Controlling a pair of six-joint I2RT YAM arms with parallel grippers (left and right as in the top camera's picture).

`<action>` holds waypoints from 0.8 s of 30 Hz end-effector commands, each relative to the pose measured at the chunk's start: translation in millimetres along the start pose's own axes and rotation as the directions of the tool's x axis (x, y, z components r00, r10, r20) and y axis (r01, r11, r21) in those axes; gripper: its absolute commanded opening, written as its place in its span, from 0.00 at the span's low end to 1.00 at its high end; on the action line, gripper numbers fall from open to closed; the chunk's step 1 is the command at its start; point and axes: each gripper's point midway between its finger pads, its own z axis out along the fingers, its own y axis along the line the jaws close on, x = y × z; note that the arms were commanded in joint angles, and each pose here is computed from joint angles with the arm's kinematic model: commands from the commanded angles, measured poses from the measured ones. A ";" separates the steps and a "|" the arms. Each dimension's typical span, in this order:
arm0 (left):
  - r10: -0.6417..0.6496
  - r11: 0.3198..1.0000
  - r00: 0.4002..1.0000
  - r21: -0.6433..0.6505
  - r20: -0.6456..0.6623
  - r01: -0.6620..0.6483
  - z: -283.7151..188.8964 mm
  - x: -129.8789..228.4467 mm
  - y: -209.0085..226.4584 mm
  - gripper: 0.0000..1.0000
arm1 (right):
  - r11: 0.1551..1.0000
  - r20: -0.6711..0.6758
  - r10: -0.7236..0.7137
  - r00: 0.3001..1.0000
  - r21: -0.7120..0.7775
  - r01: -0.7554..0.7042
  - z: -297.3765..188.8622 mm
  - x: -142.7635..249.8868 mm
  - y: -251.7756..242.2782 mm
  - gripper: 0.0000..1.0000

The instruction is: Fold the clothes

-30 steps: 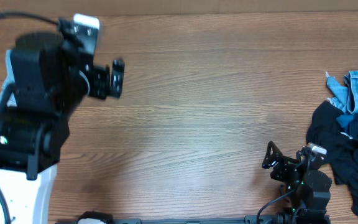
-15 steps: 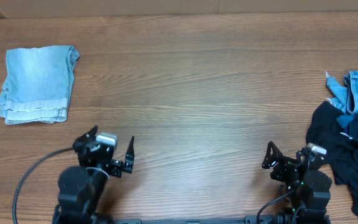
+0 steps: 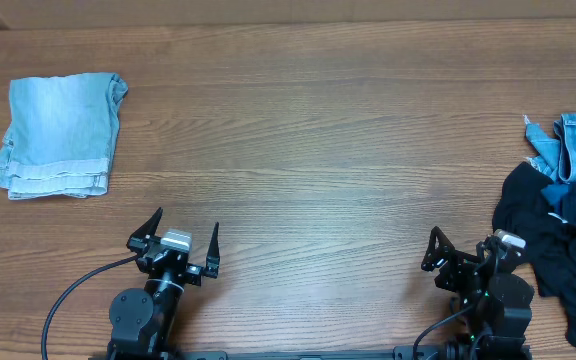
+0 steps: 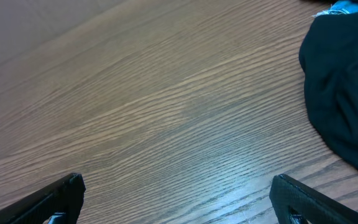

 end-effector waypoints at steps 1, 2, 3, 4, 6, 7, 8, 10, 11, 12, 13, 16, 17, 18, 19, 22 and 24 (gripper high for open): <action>-0.018 1.000 1.000 0.006 0.010 0.018 0.0 -0.5 -0.7 1.00 | 1.000 -0.004 -0.001 1.000 -0.002 0.001 2.8 4.5 -1.4 1.00; -0.019 1.000 1.000 0.007 0.002 0.019 0.6 1.2 -0.9 1.00 | 1.000 -0.004 0.000 1.000 -0.002 0.000 2.8 4.5 -1.4 1.00; -0.019 1.000 1.000 0.007 -0.001 0.019 0.9 1.9 -1.0 1.00 | 1.000 -0.004 0.000 1.000 -0.002 0.000 2.8 4.5 -1.4 1.00; -0.019 1.000 1.000 0.007 -0.002 0.019 0.9 2.1 -1.0 1.00 | 1.000 -0.004 -0.001 1.000 -0.002 0.001 2.8 4.5 -1.4 1.00; -0.019 1.000 1.000 0.007 -0.003 0.019 1.0 2.2 -1.0 1.00 | 1.000 -0.004 0.000 1.000 -0.002 0.000 2.8 4.5 -1.4 1.00; -0.019 1.000 1.000 0.007 -0.003 0.019 1.0 2.3 -1.0 1.00 | 1.000 -0.004 0.000 1.000 -0.002 0.000 2.8 4.5 -1.4 1.00; -0.019 1.000 1.000 0.007 -0.003 0.019 1.0 2.3 -1.0 1.00 | 1.000 -0.004 0.000 1.000 -0.002 0.000 2.8 4.5 -1.4 1.00; -0.019 1.000 1.000 0.007 -0.003 0.019 1.0 2.3 -1.0 1.00 | 1.000 -0.004 0.000 1.000 -0.002 0.000 2.8 4.5 -1.4 1.00; -0.019 1.000 1.000 0.007 -0.003 0.019 1.0 2.3 -1.0 1.00 | 1.000 -0.004 0.000 1.000 -0.002 0.000 2.8 4.5 -1.4 1.00; -0.019 1.000 1.000 0.007 -0.003 0.019 1.0 2.3 -1.0 1.00 | 1.000 -0.005 0.000 1.000 -0.003 0.000 2.8 4.5 -1.3 1.00; -0.019 1.000 1.000 0.007 -0.003 0.019 1.0 2.3 -1.0 1.00 | 1.000 -0.004 -0.001 1.000 -0.002 0.001 2.8 4.5 -1.4 1.00; -0.019 1.000 1.000 0.007 -0.003 0.019 1.0 2.3 -1.0 1.00 | 1.000 -0.004 0.000 1.000 -0.002 0.000 2.8 4.5 -1.4 1.00; -0.019 1.000 1.000 0.007 -0.003 0.019 1.0 2.3 -1.0 1.00 | 1.000 -0.004 -0.001 1.000 -0.002 0.001 2.8 4.5 -1.4 1.00; -0.019 1.000 1.000 0.007 -0.003 0.019 1.0 2.3 -1.0 1.00 | 1.000 -0.005 -0.001 1.000 -0.003 0.001 2.8 4.5 -1.3 1.00; -0.019 1.000 1.000 0.007 -0.003 0.019 1.0 2.3 -1.0 1.00 | 1.000 -0.005 -0.001 1.000 -0.003 0.001 2.8 4.5 -1.3 1.00; -0.019 1.000 1.000 0.007 -0.003 0.019 1.0 2.3 -1.0 1.00 | 1.000 -0.004 -0.001 1.000 -0.002 0.001 2.8 4.5 -1.4 1.00; -0.019 1.000 1.000 0.007 -0.003 0.019 1.0 2.3 -1.0 1.00 | 1.000 -0.005 0.000 1.000 -0.003 0.000 2.8 4.5 -1.3 1.00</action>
